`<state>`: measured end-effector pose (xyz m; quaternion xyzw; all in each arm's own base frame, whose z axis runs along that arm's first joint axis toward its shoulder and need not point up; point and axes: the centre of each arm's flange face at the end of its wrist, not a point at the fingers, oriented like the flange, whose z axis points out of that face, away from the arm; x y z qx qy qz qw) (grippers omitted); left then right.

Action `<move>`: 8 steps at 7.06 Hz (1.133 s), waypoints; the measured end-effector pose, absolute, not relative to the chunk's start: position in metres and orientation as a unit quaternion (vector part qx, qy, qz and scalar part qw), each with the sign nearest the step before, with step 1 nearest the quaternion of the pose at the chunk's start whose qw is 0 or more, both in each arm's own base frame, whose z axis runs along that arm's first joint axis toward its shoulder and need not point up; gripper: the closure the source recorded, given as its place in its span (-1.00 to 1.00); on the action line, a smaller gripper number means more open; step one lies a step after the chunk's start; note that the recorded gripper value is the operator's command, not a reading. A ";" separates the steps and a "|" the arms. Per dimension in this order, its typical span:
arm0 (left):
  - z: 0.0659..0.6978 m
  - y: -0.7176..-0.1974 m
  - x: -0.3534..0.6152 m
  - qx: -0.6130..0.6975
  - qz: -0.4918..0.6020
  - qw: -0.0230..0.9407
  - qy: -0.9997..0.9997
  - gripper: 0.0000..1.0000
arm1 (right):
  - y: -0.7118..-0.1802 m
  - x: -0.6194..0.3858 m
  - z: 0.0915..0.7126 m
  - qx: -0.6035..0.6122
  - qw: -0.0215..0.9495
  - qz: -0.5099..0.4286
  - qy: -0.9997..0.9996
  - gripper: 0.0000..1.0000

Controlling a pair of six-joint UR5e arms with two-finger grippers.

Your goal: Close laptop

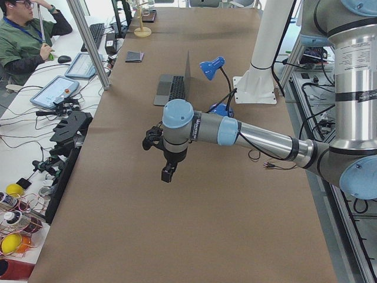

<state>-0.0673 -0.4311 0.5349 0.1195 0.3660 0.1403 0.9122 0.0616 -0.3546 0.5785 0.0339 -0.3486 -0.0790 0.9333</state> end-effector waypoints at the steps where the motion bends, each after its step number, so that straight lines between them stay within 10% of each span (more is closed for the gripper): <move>1: 0.535 -0.430 -0.067 0.119 0.140 0.912 0.366 -0.96 | -0.355 0.062 0.579 0.034 0.933 -0.079 -0.349 -1.00; 8: 0.522 -0.441 -0.067 0.151 0.152 0.908 0.361 -0.96 | -0.361 0.062 0.571 0.075 0.932 -0.094 -0.343 -1.00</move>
